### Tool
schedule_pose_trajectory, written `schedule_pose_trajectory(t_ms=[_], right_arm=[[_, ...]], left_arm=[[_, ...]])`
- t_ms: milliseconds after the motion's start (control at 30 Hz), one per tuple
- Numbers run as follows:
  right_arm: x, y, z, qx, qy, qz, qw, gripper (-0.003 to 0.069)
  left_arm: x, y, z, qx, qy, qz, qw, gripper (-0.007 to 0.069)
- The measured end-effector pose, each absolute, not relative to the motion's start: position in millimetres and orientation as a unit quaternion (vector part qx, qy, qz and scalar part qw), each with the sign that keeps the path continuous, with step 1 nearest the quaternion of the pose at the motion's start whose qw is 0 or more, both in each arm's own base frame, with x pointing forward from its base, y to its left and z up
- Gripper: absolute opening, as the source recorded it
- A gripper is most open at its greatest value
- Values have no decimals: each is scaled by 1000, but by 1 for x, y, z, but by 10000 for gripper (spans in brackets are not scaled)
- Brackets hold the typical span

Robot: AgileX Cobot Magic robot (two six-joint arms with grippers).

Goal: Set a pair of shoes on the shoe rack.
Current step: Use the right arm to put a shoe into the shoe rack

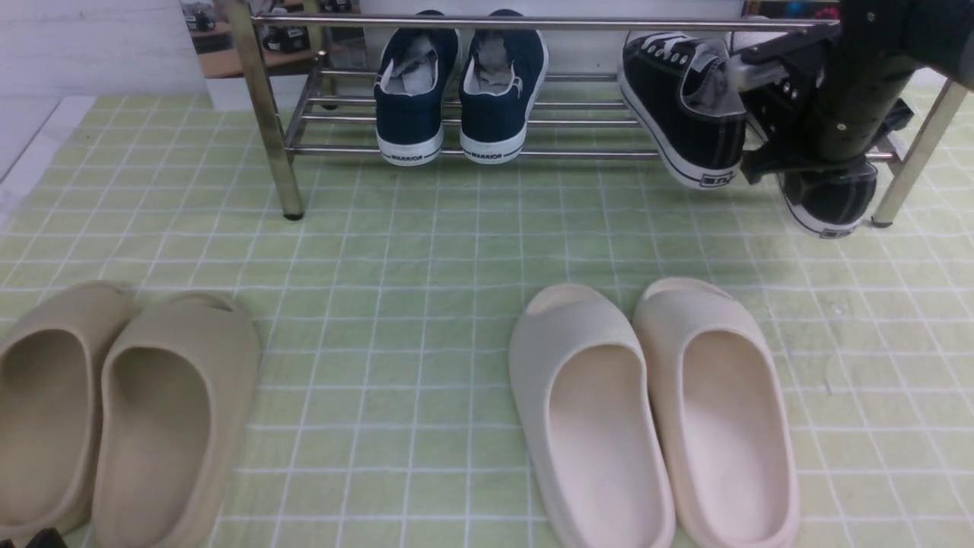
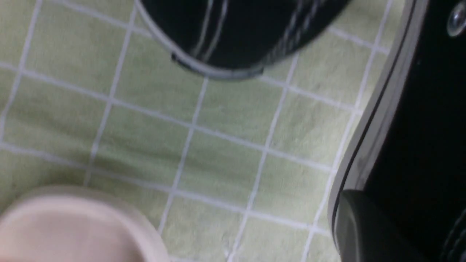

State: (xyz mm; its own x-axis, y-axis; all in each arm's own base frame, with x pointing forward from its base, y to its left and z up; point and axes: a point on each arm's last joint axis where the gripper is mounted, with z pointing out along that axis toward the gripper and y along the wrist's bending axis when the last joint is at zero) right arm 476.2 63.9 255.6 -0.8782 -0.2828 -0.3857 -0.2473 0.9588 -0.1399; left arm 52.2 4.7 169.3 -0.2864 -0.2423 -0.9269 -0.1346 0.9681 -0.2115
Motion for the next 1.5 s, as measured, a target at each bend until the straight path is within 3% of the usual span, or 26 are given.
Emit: schedule_pose_trajectory(t_ms=[233,533,667,767,867,1033,1100,1300,1333,1500], right_arm=[[500,68,259,-136,961,-39,238,71],[505,70,249,-135,964,-35,225,76],[505,69,251,-135,963,-36,229,174],[502,69,263,-134,962,-37,237,324],[494,67,278,-134,964,-38,229,409],[472,63,330,-142,954,-42,261,458],[464,60,343,-139,951,-42,271,449],[430,50,355,-134,958,-43,249,298],[424,47,344,-135,964,-43,226,228],[417,39,287,-133,981,-43,137,21]], left_arm=[[52,5,169,-118,801,-46,586,238],[52,5,169,-118,801,-46,586,238],[52,5,169,-118,801,-46,586,238],[52,5,169,-118,801,-46,586,238],[52,5,169,-118,801,-46,586,238],[52,5,169,-118,801,-46,586,238],[52,5,169,-118,801,-46,586,238],[52,5,169,-118,801,-46,586,238],[52,5,169,-118,801,-46,586,238],[52,5,169,-118,801,-46,586,238]])
